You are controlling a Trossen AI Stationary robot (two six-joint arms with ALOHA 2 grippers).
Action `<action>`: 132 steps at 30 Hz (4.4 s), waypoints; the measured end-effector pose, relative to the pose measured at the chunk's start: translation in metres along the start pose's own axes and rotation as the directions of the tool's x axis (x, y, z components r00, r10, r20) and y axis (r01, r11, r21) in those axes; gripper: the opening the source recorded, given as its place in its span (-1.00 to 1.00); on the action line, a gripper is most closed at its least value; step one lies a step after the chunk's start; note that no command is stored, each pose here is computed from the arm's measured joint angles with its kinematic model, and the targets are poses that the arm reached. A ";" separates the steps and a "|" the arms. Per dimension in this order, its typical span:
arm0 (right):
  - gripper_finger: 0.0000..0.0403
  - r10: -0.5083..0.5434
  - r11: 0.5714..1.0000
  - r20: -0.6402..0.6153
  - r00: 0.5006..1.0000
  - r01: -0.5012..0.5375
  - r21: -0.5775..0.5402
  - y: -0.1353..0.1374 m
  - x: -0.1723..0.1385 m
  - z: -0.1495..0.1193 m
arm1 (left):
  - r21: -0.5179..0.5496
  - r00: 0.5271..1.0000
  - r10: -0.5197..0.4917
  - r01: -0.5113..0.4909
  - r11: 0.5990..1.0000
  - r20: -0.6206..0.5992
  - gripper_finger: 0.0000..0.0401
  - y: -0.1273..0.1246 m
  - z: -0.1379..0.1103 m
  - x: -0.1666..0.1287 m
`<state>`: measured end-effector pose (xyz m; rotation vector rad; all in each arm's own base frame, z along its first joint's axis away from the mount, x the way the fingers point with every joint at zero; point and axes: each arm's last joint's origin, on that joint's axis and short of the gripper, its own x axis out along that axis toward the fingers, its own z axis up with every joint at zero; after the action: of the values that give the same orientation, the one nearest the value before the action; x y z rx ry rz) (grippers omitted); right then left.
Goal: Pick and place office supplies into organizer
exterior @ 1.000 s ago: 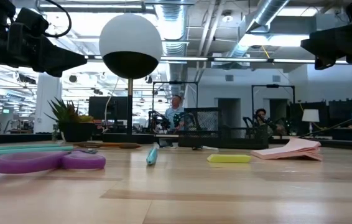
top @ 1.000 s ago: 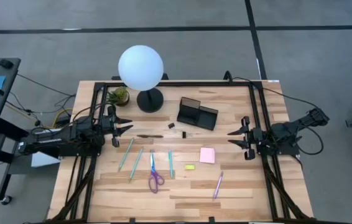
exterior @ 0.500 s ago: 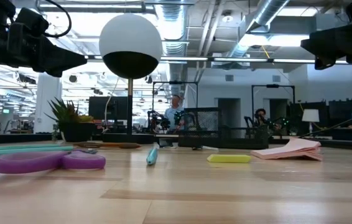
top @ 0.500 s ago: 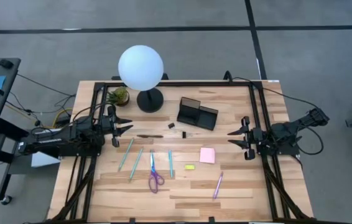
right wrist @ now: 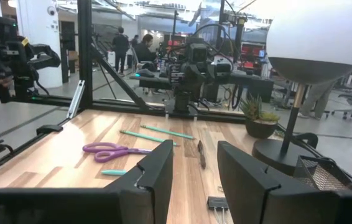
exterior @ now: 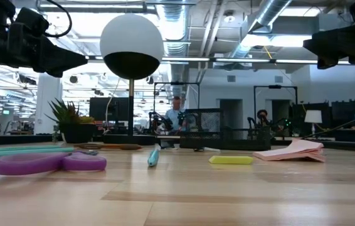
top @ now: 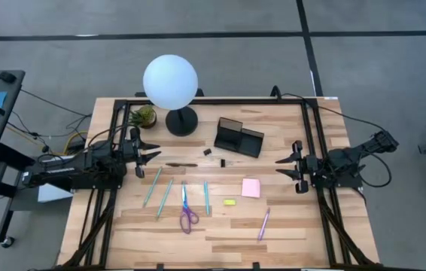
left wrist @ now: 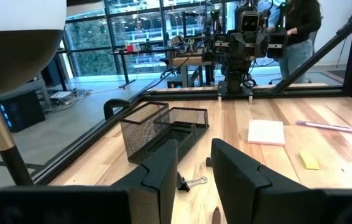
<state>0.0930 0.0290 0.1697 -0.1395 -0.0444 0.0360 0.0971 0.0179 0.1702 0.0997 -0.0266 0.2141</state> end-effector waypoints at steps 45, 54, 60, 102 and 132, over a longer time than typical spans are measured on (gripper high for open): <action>-0.41 -0.124 0.992 0.458 0.880 0.094 0.087 -0.019 -0.003 0.045 | -0.038 0.990 0.057 -0.053 0.998 0.129 -0.53 0.003 0.021 0.008; -0.41 -0.263 0.965 0.402 0.877 0.244 0.100 -0.035 0.020 0.049 | 0.084 0.998 0.038 -0.033 0.996 -0.049 -0.53 0.006 0.067 0.045; -0.41 -0.289 0.953 0.218 0.932 0.260 0.154 -0.039 0.039 0.027 | 0.077 0.965 -0.111 0.132 0.988 -0.237 -0.53 -0.003 0.028 0.083; -0.41 -0.271 0.956 0.064 0.961 0.260 0.133 -0.037 0.055 0.007 | -0.158 0.826 -0.154 0.080 0.984 -0.542 -0.58 -0.007 -0.123 0.136; -0.41 -0.215 0.959 -0.107 0.971 0.230 0.164 -0.033 0.111 -0.001 | -0.078 0.892 -0.366 0.398 0.914 0.265 -0.89 -0.002 0.014 0.272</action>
<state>0.2050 0.0000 0.1775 0.0410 0.0313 -0.1913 0.3626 0.0716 0.1936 -0.0009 -0.2660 -0.1985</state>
